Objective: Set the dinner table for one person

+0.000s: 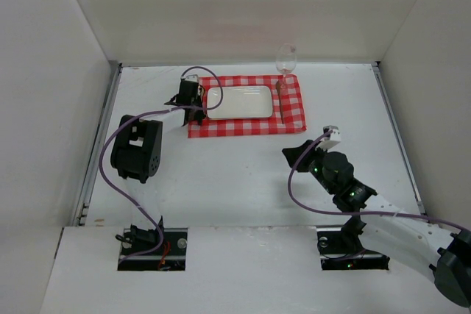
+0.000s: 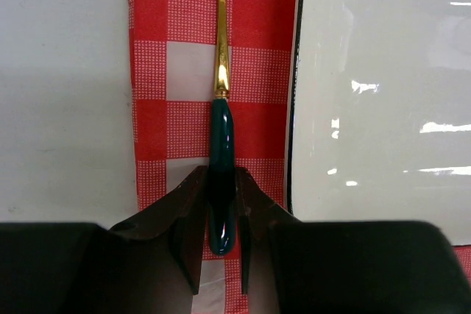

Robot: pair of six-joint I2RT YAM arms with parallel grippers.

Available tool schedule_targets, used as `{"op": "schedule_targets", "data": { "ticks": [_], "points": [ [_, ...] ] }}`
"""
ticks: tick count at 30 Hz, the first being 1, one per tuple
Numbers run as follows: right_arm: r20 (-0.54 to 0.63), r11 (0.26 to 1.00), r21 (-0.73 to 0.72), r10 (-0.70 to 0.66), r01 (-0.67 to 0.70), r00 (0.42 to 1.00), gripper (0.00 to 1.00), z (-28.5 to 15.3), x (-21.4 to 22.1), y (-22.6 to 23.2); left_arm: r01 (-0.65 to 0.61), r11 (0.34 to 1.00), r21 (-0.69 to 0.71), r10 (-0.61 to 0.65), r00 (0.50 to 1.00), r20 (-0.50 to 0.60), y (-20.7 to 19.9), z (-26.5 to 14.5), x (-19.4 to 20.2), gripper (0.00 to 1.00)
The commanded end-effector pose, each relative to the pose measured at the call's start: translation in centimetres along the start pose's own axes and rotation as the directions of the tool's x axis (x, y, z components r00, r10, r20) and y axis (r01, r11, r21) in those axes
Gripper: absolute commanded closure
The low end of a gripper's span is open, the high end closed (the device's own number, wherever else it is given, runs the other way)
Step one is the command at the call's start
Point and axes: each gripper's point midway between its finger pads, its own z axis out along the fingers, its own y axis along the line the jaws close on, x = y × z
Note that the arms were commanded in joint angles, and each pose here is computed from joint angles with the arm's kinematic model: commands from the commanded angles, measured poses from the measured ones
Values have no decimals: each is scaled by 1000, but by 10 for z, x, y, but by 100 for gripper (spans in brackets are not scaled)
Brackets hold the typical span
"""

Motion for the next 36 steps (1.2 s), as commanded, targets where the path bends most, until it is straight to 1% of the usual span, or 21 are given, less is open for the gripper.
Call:
{"op": "schedule_targets", "data": {
  "ticks": [1, 7, 11, 14, 17, 20, 21, 22, 23, 24, 25, 26, 28, 31, 34, 36],
  "points": [
    [64, 998, -59, 13, -9, 998, 63, 1, -21, 19, -7, 1000, 12, 6, 998, 69, -3, -4, -25, 82],
    [66, 998, -61, 14, -10, 998, 63, 1, -22, 20, -11, 1000, -20, 13, 993, 114, -2, -15, -39, 71],
    [68, 998, -62, 14, -10, 998, 63, 1, -22, 20, -6, 999, -54, 13, 990, 142, 3, -24, -47, 60],
    [68, 998, -62, 14, -10, 998, 63, 1, -22, 20, 17, 997, -80, -2, 983, 181, 8, -37, -57, 54],
    [68, 998, -59, 14, -10, 998, 63, 1, -22, 19, 102, 991, -90, -75, 961, 267, 13, -66, -78, 52],
    [67, 998, -58, 14, -10, 998, 63, 1, -22, 18, 185, 982, -30, -160, 911, 380, 10, -112, -101, 48],
    [66, 998, -59, 14, -10, 998, 63, 1, -21, 19, 200, 980, -15, -176, 897, 406, 11, -126, -104, 45],
    [65, 998, -60, 13, -10, 998, 64, 1, -21, 19, 211, 978, -2, -189, 883, 429, 11, -141, -106, 40],
    [67, 998, -61, 12, -8, 998, 69, 0, -22, 19, 222, 975, 2, -199, 872, 447, 13, -153, -104, 33],
    [70, 998, -64, 12, -8, 997, 75, -1, -23, 20, 227, 974, 5, -204, 864, 459, 15, -164, -99, 23],
    [75, 998, -67, 14, -9, 997, 81, -2, -24, 21, 231, 973, 8, -208, 858, 469, 18, -174, -92, 0],
    [77, 998, -67, 16, -11, 997, 85, -2, -25, 21, 235, 972, 5, -210, 856, 472, 21, -182, -81, 0],
    [87, 998, -59, 26, -20, 996, 89, -3, -27, 17, 264, 964, -18, -224, 853, 472, 33, -194, -55, 0],
    [106, 999, -24, 29, -27, 994, 89, -2, -30, 9, 305, 950, -64, -247, 860, 446, 51, -204, -5, 0],
    [101, 1000, 2, 24, -24, 995, 79, 2, -27, 3, 334, 940, -70, -281, 873, 398, 57, -206, 42, 0],
    [105, 999, 23, 26, -29, 994, 69, 4, -25, -2, 363, 930, -62, -318, 877, 361, 60, -205, 71, 0]
  ]
}}
